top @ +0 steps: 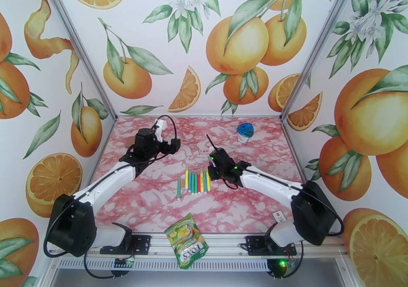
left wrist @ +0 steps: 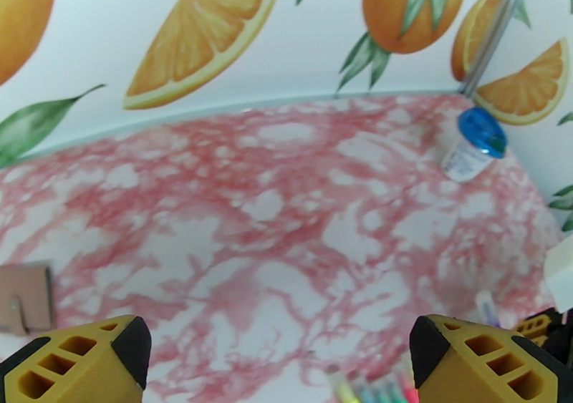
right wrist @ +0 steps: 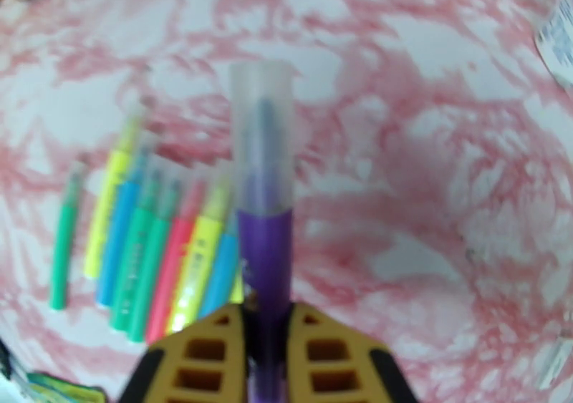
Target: Open the pen caps
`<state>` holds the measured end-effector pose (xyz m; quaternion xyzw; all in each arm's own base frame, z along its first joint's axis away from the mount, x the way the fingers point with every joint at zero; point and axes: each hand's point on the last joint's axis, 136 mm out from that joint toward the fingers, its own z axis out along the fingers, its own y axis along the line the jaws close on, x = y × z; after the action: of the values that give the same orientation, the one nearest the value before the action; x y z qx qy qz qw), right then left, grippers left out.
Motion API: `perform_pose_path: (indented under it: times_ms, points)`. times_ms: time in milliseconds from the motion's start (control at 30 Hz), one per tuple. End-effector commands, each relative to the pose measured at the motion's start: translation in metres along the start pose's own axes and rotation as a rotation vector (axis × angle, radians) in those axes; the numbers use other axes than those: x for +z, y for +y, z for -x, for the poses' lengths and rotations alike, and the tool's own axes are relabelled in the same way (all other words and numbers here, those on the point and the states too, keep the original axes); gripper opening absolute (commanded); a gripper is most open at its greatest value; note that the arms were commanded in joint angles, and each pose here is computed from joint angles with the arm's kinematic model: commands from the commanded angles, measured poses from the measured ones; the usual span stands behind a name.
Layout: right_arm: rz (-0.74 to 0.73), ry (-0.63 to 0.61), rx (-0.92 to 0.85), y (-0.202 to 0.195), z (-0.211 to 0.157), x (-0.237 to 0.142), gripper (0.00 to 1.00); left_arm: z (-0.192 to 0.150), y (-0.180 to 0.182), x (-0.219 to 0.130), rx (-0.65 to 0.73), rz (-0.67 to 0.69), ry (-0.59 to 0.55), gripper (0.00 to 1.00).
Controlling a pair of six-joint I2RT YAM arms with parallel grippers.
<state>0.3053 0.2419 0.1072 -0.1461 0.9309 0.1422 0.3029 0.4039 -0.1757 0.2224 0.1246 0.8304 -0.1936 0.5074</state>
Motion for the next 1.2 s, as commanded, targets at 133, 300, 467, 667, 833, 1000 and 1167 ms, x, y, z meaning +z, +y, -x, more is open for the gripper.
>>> perform_pose_path:
  times_ms: [133, 300, 467, 667, 833, 1000, 1167]
  points:
    - [0.239, -0.220, -0.046, 0.042, 0.045, -0.030, 0.15, 0.017, -0.053, -0.002, -0.090, -0.292, 0.035, 1.00]
    - [0.299, -0.288, -0.069, 0.053, 0.058, -0.043, 0.15, 0.026, -0.077, -0.009, -0.162, -0.437, 0.027, 0.99]
    - [0.335, -0.328, -0.087, 0.061, 0.069, -0.051, 0.16, 0.033, -0.090, -0.013, -0.227, -0.523, 0.041, 0.95]
    - [0.378, -0.348, -0.110, 0.072, 0.078, -0.056, 0.16, 0.031, -0.100, -0.008, -0.287, -0.591, 0.085, 0.89]
    - [0.403, -0.359, -0.130, 0.081, 0.084, -0.060, 0.16, 0.028, -0.106, -0.002, -0.325, -0.640, 0.115, 0.83]
    - [0.425, -0.365, -0.146, 0.089, 0.088, -0.062, 0.15, 0.027, -0.119, 0.001, -0.323, -0.689, 0.142, 0.76]
    - [0.440, -0.368, -0.153, 0.095, 0.091, -0.061, 0.16, 0.027, -0.133, 0.001, -0.312, -0.743, 0.165, 0.64]
